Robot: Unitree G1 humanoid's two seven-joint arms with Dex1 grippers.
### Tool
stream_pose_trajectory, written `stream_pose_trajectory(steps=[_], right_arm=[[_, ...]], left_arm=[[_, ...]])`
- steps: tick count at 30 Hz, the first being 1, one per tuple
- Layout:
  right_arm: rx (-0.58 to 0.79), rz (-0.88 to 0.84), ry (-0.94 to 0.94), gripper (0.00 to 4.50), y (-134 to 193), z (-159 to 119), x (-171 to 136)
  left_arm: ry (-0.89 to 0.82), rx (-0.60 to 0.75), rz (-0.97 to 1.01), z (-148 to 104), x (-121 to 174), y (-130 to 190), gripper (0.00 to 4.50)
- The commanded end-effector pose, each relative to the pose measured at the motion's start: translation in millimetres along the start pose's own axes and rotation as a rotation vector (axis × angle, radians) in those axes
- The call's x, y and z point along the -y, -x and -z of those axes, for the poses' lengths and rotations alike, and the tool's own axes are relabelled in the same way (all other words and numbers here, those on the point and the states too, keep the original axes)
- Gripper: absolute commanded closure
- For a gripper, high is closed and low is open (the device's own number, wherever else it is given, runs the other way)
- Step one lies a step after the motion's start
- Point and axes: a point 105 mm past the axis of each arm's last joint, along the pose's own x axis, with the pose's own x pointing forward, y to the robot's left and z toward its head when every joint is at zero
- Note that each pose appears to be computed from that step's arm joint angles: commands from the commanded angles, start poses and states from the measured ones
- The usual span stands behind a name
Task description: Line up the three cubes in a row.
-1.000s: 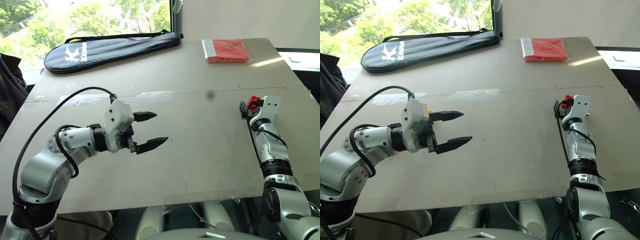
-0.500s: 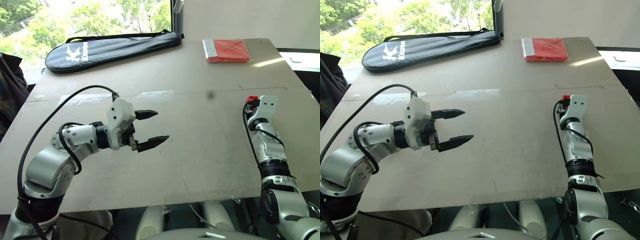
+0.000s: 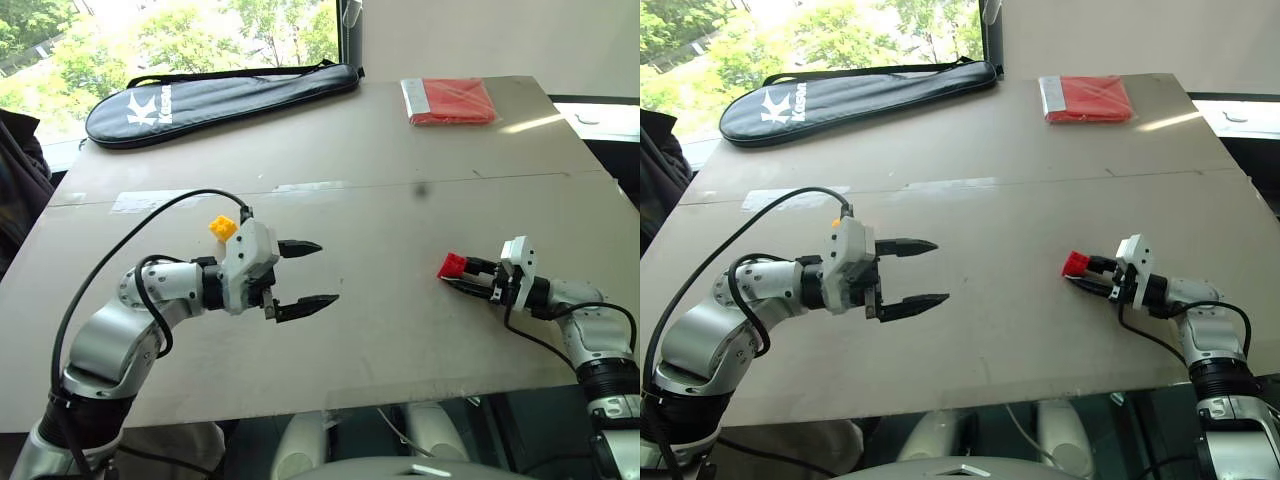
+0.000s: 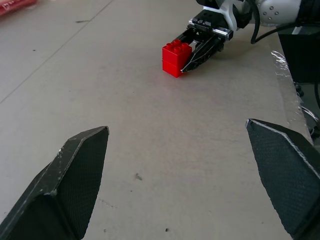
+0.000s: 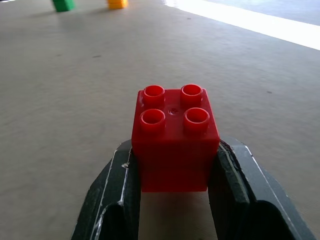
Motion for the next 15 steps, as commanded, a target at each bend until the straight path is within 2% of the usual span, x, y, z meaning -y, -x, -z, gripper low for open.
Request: stream_pose_trajectory(steps=[1, 7, 15], right_arm=[[-0.031, -0.197, 0.050, 3.20, -10, -12, 1], [-0.081, -0.261, 0.082, 3.20, -26, -16, 14], [-0.159, -0.218, 0.125, 3.20, -17, -7, 28]], left_arm=[[-0.071, 0.008, 0.041, -5, 4, 1, 0.00], [-0.094, -0.021, 0.030, -2, 8, 6, 0.00], [-0.078, -0.002, -0.007, -10, 13, 0, 0.00]])
